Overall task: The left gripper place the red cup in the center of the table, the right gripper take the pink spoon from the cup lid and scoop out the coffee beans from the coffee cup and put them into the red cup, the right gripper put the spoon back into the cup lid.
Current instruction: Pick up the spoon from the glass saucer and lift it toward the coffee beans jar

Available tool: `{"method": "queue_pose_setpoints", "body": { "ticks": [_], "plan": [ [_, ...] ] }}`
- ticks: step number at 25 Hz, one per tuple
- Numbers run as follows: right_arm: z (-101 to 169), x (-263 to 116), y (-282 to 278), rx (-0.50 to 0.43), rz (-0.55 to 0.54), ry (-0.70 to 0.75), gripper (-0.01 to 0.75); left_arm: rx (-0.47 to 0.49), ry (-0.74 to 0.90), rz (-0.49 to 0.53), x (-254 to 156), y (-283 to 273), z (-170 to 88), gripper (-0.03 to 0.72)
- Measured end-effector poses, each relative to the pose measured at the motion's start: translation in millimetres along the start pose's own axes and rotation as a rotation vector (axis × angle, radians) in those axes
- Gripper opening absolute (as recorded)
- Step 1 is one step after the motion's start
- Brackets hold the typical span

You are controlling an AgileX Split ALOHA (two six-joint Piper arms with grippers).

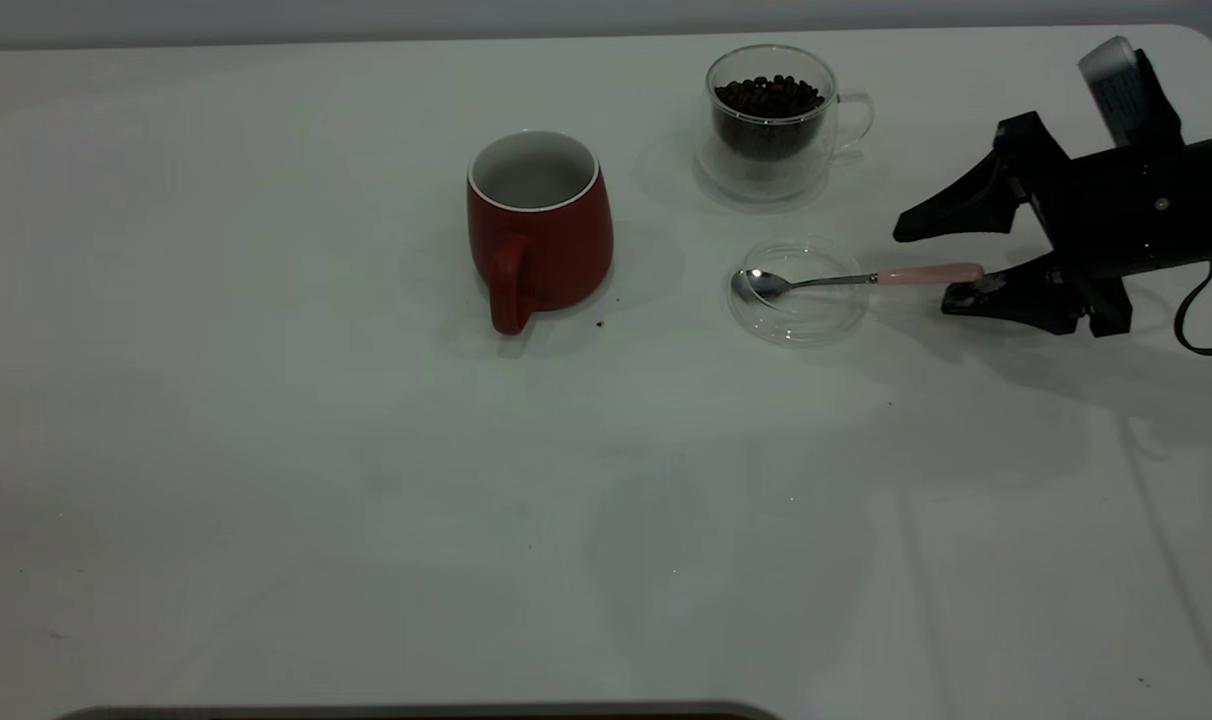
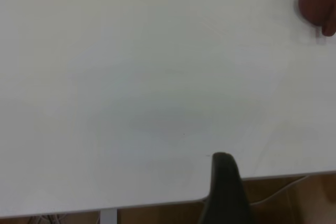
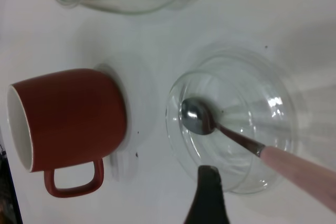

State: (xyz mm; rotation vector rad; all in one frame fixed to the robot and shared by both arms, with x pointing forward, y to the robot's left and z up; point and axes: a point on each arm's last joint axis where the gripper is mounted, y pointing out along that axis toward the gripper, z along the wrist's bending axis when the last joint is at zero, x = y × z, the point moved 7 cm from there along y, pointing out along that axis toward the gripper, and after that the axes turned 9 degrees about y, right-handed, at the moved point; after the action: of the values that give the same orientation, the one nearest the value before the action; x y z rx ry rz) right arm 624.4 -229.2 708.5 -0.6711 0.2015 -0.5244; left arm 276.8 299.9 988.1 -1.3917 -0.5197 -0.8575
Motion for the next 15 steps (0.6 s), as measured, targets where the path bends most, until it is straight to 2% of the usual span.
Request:
{"method": "queue_pose_setpoints", "body": {
  "ticks": [3, 6, 15],
  "plan": [
    [2.0, -1.7, 2.4, 0.001, 0.006, -0.006, 0.651, 0.000, 0.000, 0.000, 0.0, 0.0, 0.0, 0.588],
    [3.7, -4.2, 4.4, 0.001, 0.013, -0.011, 0.601, 0.000, 0.000, 0.000, 0.0, 0.0, 0.0, 0.588],
    [4.2, -4.8, 4.9, 0.002, 0.015, -0.047, 0.316, -0.001, 0.001, 0.000, 0.0, 0.0, -0.1, 0.588]
  ]
}}
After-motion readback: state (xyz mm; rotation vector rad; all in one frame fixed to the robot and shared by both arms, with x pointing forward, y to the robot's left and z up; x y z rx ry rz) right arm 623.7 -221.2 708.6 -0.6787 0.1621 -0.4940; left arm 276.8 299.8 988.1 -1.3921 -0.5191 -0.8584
